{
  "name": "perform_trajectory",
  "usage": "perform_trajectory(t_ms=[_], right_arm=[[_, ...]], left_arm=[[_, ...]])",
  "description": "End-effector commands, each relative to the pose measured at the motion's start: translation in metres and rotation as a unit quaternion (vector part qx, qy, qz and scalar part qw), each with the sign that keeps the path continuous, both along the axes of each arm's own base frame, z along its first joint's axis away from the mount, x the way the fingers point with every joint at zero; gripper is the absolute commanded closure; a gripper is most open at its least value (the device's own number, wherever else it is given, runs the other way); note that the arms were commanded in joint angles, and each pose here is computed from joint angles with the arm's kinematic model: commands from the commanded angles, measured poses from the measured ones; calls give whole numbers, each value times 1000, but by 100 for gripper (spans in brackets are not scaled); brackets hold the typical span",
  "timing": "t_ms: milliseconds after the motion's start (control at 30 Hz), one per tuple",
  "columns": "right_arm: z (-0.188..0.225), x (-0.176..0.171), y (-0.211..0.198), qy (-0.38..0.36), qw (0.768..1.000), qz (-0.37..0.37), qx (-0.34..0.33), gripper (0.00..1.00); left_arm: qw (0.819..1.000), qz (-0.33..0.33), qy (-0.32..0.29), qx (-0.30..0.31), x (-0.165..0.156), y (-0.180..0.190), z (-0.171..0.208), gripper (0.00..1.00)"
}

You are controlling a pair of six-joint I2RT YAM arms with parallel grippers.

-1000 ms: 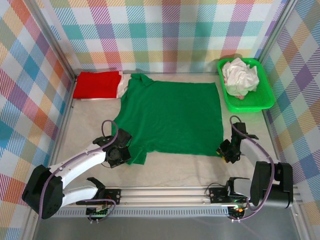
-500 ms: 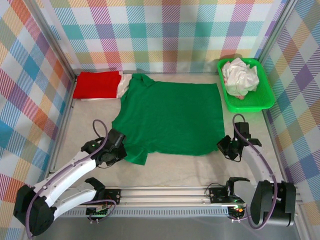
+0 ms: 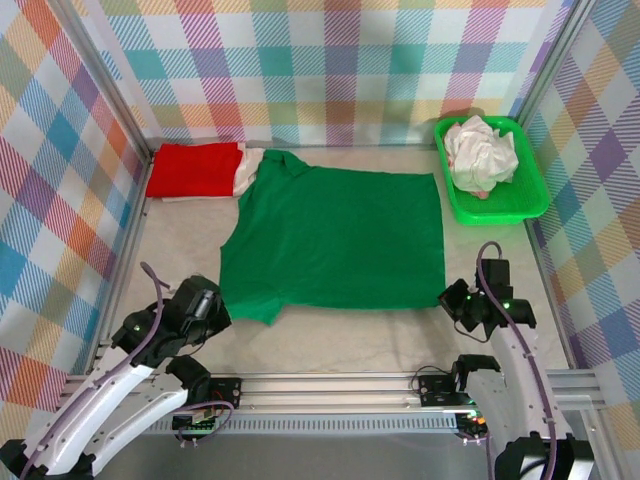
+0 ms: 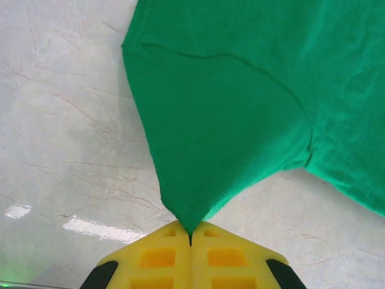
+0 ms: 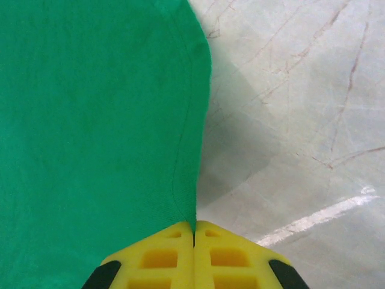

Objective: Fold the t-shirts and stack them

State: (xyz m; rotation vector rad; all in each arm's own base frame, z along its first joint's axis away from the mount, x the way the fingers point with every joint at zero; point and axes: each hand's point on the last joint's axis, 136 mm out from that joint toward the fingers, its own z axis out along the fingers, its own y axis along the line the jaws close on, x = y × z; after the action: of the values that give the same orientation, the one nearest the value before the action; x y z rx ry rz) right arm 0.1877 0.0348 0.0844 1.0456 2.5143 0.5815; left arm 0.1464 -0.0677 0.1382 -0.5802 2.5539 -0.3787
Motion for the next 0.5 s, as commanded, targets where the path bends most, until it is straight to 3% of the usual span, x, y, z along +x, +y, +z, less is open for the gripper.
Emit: perform_trajectory(t_ms=[0,167,400,467], right_arm=[[10,0,-1,2,1000,9,-9,100],[31,22,-7,-23,999,16,-30,100],[32,56,-16,-26,997,27,-62,100],[29,67,-18,-30,997,28,-67,100]], left_arm=[[1000,4,-10,17,2,6,11,100],[996,-16,-68,58,43,-5,51,100],[997,-60,-38,29,104,-36,58,100],[996,-75,-31,48,119,-35,55,100]])
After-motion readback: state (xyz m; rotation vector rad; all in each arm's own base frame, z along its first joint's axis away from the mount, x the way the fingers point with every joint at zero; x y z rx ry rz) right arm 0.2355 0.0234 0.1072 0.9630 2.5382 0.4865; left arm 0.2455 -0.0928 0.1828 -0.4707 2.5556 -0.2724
